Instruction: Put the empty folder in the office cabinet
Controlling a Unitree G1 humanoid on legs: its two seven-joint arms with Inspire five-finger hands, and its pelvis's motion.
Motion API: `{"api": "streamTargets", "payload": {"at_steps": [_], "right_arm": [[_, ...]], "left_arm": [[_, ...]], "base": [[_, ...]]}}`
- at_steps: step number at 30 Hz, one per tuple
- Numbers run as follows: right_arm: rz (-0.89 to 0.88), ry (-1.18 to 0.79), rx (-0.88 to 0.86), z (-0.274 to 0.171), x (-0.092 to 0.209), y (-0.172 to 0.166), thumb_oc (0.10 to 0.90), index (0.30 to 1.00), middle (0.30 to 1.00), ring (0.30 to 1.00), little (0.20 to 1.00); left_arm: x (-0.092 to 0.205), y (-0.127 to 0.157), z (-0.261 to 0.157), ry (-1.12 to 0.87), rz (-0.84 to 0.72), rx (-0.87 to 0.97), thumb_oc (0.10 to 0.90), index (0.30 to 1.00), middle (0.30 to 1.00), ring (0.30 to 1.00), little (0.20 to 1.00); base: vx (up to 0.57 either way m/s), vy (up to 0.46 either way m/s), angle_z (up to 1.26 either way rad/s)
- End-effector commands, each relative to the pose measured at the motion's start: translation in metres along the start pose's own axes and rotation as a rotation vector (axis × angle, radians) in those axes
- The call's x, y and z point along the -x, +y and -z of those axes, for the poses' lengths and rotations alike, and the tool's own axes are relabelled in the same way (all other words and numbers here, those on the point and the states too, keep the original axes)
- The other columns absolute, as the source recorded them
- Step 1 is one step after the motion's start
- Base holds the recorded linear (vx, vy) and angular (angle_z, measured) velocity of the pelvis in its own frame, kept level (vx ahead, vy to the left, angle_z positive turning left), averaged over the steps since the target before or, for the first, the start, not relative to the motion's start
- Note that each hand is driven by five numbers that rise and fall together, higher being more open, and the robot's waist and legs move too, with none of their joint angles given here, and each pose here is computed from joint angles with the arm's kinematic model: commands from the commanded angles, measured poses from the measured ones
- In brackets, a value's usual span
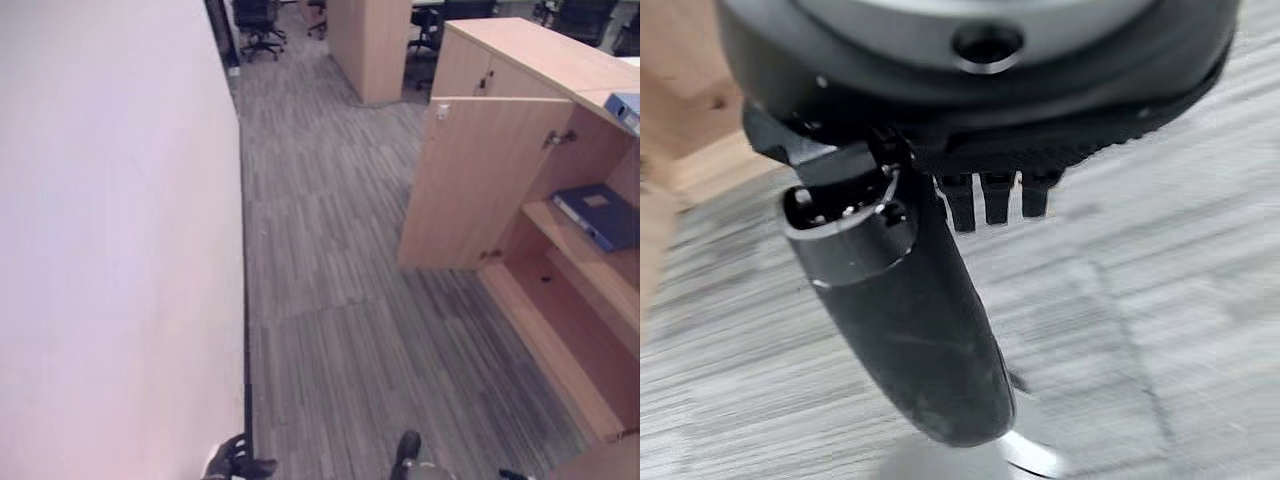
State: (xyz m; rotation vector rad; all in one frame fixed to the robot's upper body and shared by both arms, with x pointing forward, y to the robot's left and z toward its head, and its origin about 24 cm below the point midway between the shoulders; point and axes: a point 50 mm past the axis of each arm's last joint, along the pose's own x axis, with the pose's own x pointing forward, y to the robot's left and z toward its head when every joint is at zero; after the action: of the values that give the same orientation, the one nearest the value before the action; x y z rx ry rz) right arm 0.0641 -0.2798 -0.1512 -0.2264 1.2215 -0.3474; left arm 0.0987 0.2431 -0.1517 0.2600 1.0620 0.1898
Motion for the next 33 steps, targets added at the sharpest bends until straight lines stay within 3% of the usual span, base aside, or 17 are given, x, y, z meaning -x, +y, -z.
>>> {"api": "streamTargets", "payload": {"at_steps": [1, 16, 27, 33], "right_arm": [[-0.028, -0.074, 0.004, -0.023, -0.002, 0.01, 0.8, 0.9, 0.9, 0.9, 0.9], [0.0, -0.119, -0.014, -0.032, -0.003, -0.007, 0.8, 0.9, 0.9, 0.9, 0.9], [-0.007, -0.126, 0.02, -0.034, -0.003, -0.005, 0.8, 0.9, 0.9, 0.9, 0.9], [-0.042, -0.162, 0.113, -0.046, -0.003, 0.006, 0.8, 0.9, 0.9, 0.9, 0.9]], "left_arm": [[0.001, 0.029, 0.001, -0.014, -0.077, -0.05, 0.8, 0.9, 0.9, 0.9, 0.9], [-0.009, 0.012, -0.047, -0.142, -0.029, -0.081, 0.8, 0.9, 0.9, 0.9, 0.9], [-0.006, -0.004, -0.033, -0.099, 0.01, -0.093, 0.8, 0.9, 0.9, 0.9, 0.9], [-0.003, 0.003, -0.005, -0.007, -0.012, -0.087, 0.8, 0.9, 0.9, 0.9, 0.9]], "base": [[0.22, -0.085, -0.47], [0.24, -0.217, -0.23], [0.33, 0.053, -0.91], [0.5, 0.143, -0.95]]}}
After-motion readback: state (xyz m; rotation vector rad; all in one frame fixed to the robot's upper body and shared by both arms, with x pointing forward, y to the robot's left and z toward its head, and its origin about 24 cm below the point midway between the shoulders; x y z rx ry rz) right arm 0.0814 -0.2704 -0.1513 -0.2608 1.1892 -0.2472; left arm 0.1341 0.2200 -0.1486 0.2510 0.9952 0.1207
